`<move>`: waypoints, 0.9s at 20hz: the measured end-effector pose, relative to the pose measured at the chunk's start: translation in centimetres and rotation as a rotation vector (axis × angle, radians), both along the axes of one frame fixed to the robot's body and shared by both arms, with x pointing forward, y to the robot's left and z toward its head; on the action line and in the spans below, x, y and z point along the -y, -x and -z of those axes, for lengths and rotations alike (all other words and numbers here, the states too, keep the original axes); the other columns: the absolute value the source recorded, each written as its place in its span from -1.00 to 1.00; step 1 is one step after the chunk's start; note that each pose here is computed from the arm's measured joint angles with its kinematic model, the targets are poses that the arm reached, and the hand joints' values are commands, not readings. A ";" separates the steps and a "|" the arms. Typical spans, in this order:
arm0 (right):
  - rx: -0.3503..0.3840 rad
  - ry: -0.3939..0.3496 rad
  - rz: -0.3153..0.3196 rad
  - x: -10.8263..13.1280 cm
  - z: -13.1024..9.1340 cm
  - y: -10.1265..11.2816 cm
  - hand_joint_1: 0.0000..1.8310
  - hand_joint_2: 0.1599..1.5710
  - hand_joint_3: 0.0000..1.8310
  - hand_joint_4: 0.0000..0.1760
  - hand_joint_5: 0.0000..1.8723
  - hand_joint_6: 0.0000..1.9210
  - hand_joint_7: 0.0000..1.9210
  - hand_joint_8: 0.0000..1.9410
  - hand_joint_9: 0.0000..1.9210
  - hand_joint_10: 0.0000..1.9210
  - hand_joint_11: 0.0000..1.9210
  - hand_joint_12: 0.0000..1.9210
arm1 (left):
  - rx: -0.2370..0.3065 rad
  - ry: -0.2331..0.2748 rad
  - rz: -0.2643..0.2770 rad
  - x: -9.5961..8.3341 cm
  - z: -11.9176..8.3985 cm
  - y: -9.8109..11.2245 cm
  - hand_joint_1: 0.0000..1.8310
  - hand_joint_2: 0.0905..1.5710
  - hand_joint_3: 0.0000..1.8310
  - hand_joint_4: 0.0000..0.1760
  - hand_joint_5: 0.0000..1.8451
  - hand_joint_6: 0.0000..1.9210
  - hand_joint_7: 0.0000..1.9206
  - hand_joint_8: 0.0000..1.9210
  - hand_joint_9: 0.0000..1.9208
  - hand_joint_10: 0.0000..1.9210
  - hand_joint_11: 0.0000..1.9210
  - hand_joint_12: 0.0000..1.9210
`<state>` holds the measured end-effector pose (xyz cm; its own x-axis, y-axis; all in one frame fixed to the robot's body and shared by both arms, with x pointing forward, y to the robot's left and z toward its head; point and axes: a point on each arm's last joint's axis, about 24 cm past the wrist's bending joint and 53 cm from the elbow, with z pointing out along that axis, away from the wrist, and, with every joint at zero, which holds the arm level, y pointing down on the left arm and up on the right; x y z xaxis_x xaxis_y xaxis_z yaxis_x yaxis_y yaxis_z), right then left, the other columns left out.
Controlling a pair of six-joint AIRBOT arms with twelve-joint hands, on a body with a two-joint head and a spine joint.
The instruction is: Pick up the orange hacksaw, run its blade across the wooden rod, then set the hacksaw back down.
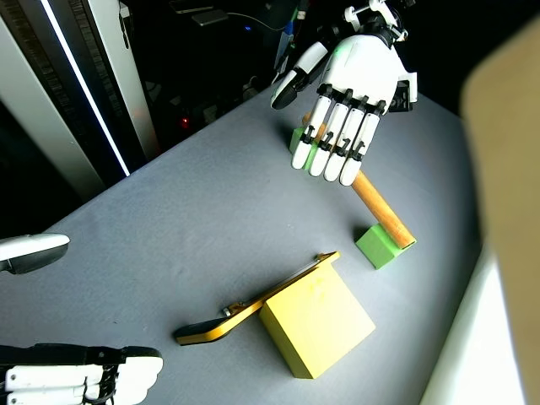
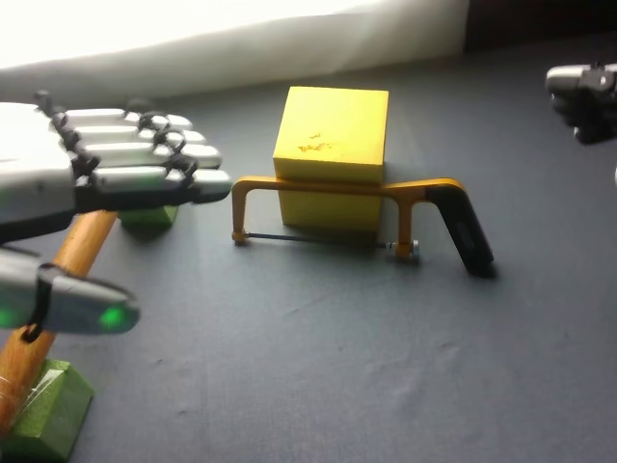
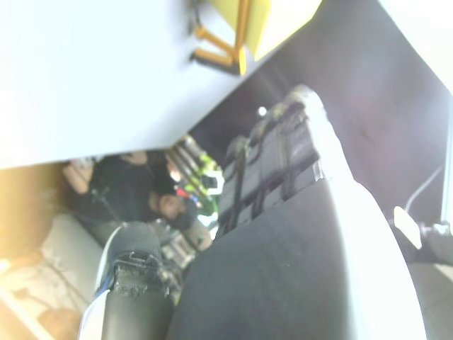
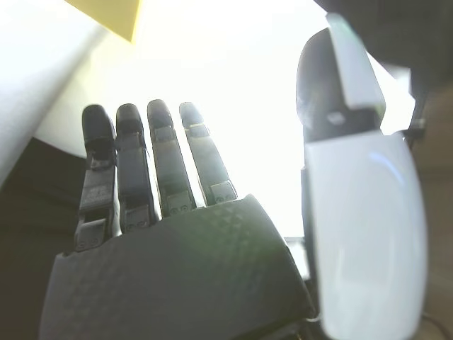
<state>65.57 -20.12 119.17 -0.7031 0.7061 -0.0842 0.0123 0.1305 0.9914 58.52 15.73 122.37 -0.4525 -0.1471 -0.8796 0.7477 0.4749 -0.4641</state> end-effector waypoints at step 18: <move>-0.081 -0.153 -0.005 0.6 6.7 -3.6 -0.13 0.26 -1.00 -1.00 -0.78 -1.00 -0.80 -1.00 -0.79 -1.00 -1.00 -0.19 | -0.015 -0.339 -0.078 -5.7 3.8 3.5 -1.00 0.63 -0.99 -1.00 -0.94 -1.00 -0.94 -1.00 -0.96 -1.00 -1.00 -1.00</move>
